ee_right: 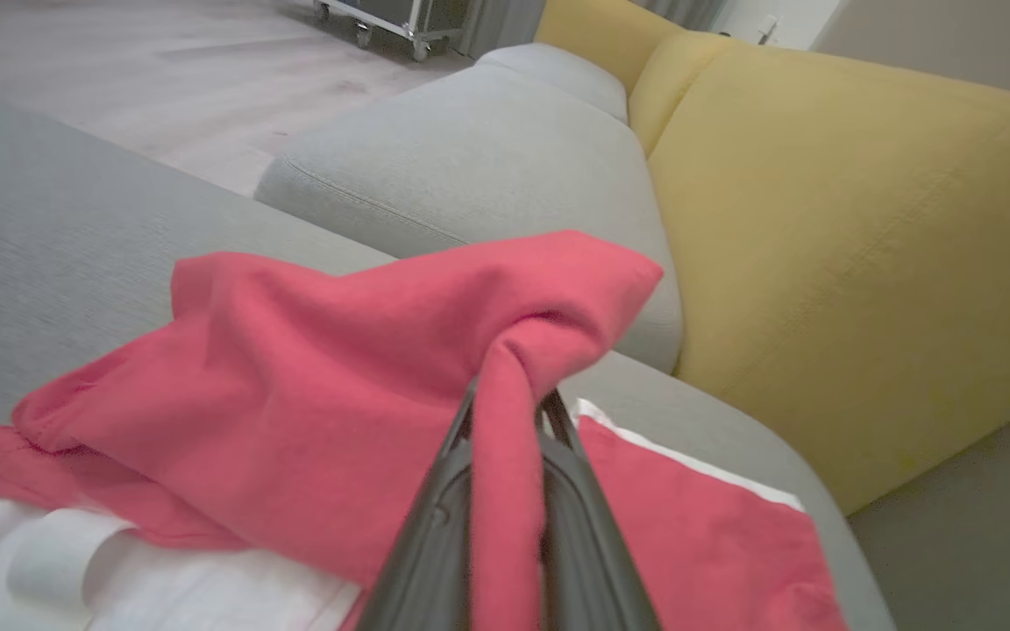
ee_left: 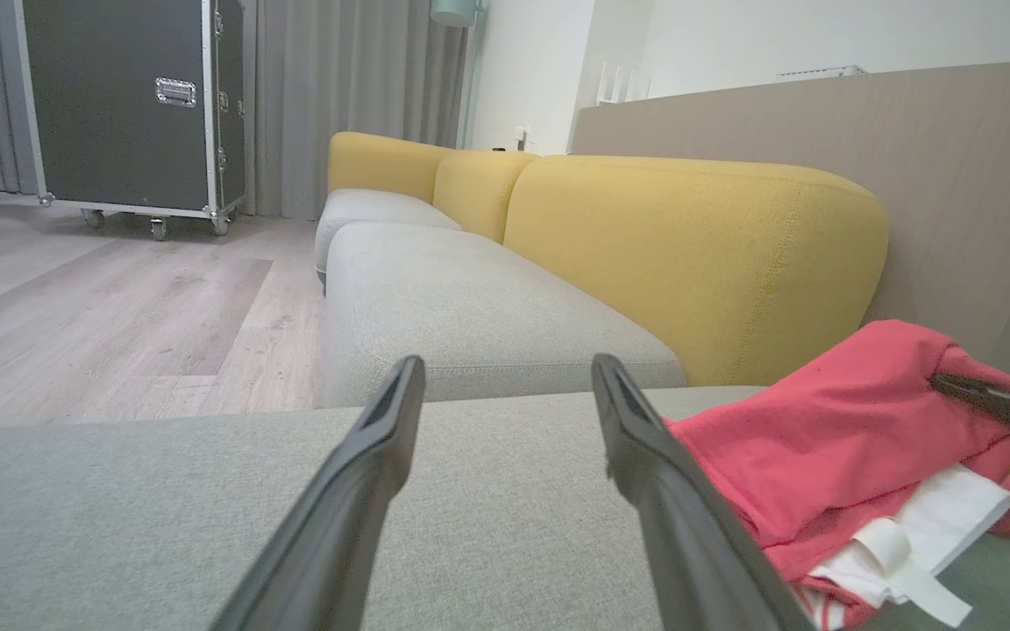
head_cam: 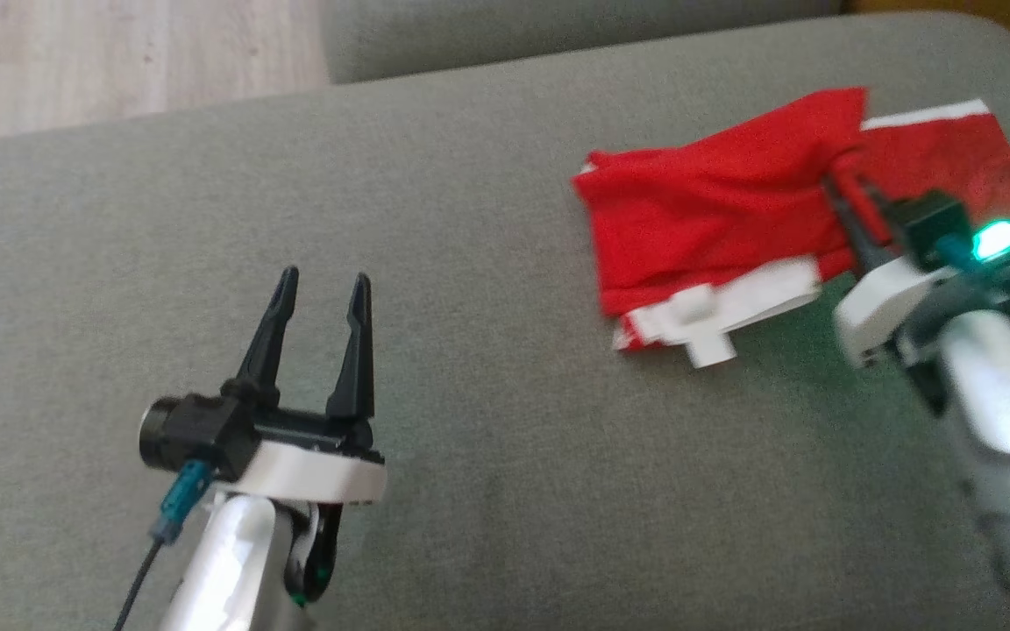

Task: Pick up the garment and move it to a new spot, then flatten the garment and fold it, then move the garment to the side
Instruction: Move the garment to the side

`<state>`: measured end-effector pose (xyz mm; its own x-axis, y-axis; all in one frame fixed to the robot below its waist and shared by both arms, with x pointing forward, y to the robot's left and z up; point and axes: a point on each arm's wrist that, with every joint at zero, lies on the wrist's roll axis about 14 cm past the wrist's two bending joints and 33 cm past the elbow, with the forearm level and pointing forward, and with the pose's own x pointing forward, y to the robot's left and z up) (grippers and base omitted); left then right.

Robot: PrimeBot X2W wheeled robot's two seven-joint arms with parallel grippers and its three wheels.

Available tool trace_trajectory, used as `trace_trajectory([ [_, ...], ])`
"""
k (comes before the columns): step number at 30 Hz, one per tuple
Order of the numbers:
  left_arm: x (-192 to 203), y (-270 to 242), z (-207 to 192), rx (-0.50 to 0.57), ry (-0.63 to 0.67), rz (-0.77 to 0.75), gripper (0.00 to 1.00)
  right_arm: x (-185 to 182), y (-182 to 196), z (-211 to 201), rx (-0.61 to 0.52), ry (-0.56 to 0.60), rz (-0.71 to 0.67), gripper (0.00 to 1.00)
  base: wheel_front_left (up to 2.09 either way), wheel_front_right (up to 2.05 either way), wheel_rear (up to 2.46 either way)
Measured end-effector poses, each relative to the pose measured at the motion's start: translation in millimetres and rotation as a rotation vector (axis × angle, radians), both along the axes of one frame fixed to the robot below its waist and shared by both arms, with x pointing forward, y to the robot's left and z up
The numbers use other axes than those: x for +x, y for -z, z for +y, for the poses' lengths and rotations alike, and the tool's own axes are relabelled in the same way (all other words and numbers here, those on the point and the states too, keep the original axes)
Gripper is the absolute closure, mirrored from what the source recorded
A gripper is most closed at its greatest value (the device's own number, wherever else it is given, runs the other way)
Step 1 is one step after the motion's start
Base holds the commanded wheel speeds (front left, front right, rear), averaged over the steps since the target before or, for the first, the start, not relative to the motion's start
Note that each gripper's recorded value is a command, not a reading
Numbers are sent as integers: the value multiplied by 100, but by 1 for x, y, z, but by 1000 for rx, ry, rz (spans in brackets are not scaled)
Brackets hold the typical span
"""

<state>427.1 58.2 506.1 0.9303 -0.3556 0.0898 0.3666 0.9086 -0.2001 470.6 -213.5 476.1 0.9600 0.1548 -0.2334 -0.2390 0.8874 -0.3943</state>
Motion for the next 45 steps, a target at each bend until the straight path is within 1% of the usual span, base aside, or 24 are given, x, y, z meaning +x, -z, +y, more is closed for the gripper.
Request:
trace_trajectory([
  [4, 14, 2, -10, -9, 23, -1, 0, 3, -5, -42, -91, 53, 21, 100, 0, 0, 0],
  [8, 25, 9, -16, -15, 37, 12, 0, 6, -11, -81, -156, 112, 44, 100, 0, 0, 0],
  [14, 35, 19, -15, -18, 42, 31, 0, 7, -4, -129, -243, 196, 123, 100, 0, 0, 0],
  [20, 38, 33, -7, -11, 25, 63, 0, 5, 3, -169, -281, 303, 180, 100, 0, 0, 0],
  [26, 41, 38, -3, -2, 15, 71, 0, 7, 11, -180, -271, 351, 202, 100, 0, 0, 0],
  [27, 43, 38, -3, -2, 15, 69, 0, 7, 12, -182, -264, 364, 204, 95, 0, 0, 0],
  [28, 44, 38, -3, -3, 19, 67, 0, 7, 14, -183, -258, 371, 206, 14, 0, 0, 0],
  [29, 45, 38, -3, 1, 20, 64, 0, 7, 15, -184, -247, 382, 204, 0, 0, 0, 0],
  [31, 46, 38, -3, 4, 19, 62, 0, 7, 15, -184, -213, 403, 195, 0, 0, 0, 0],
  [34, 46, 37, -3, 10, 18, 61, 0, 8, 11, -180, -195, 407, 171, 0, 0, 0, 0],
  [39, 46, 27, -1, 9, 9, 41, 0, 12, -11, -166, -172, 392, 92, 0, 0, 0, 0],
  [43, 42, 12, 0, 6, 4, 8, 0, 17, -35, -139, -115, 352, -4, 0, 0, 0, 0],
  [45, 38, 5, 3, 6, -6, -7, 0, 20, -51, -121, -57, 325, -64, 0, 0, 0, 0],
])
